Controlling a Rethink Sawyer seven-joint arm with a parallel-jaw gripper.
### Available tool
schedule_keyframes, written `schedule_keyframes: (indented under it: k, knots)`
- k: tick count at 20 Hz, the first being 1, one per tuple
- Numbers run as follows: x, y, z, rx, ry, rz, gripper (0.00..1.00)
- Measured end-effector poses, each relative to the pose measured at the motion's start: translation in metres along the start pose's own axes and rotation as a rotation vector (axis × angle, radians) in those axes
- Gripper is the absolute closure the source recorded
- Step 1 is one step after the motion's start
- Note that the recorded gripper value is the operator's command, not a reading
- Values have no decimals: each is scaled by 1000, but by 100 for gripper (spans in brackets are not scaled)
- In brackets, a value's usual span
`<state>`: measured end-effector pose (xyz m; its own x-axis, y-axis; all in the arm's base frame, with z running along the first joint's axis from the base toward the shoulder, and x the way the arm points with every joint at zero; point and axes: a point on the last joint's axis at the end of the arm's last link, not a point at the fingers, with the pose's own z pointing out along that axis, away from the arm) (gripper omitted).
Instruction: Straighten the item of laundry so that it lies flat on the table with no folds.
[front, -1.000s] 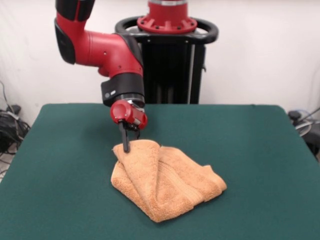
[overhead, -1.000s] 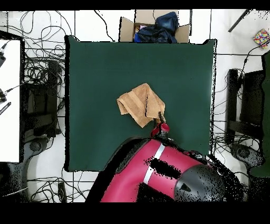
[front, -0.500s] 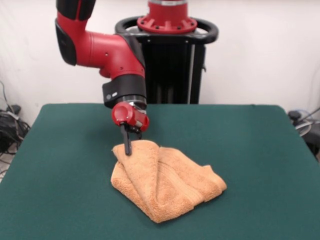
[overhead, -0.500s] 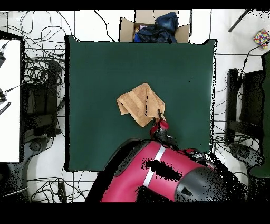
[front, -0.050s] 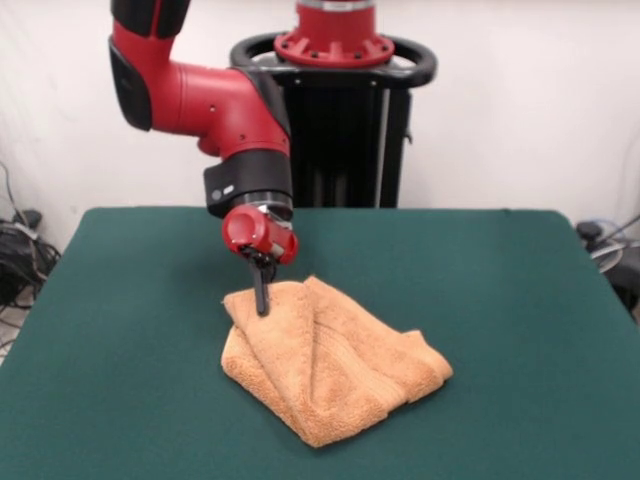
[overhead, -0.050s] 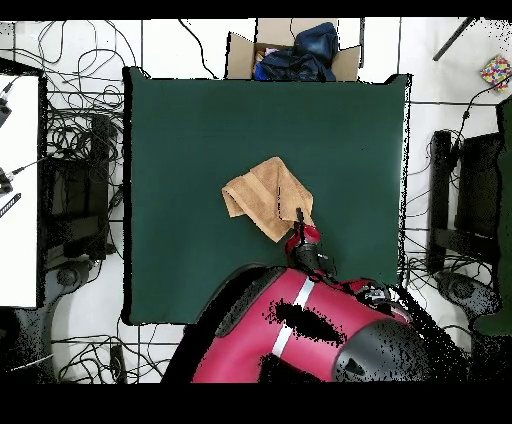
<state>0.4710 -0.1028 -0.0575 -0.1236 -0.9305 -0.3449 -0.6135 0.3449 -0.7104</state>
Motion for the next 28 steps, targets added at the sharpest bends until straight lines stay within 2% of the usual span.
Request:
schedule_keyframes:
  k: [7,11,13,15,19,20,22,23,27,28]
  knots:
    - [-4,-2,5,-22,2,9,100]
    - [-4,-4,9,-70,38,26,100]
    - [-2,-9,14,-131,86,64,100]
    - [-2,-12,17,-162,115,100,100]
    - [0,-27,18,-237,208,236,100]
    - [0,-34,16,-267,247,291,100]
    - [0,-41,10,-300,291,351,100]
    - [-1,-50,1,-335,336,411,100]
    - [-4,-63,-17,-386,396,498,100]
    - [-7,-71,-28,-406,422,541,100]
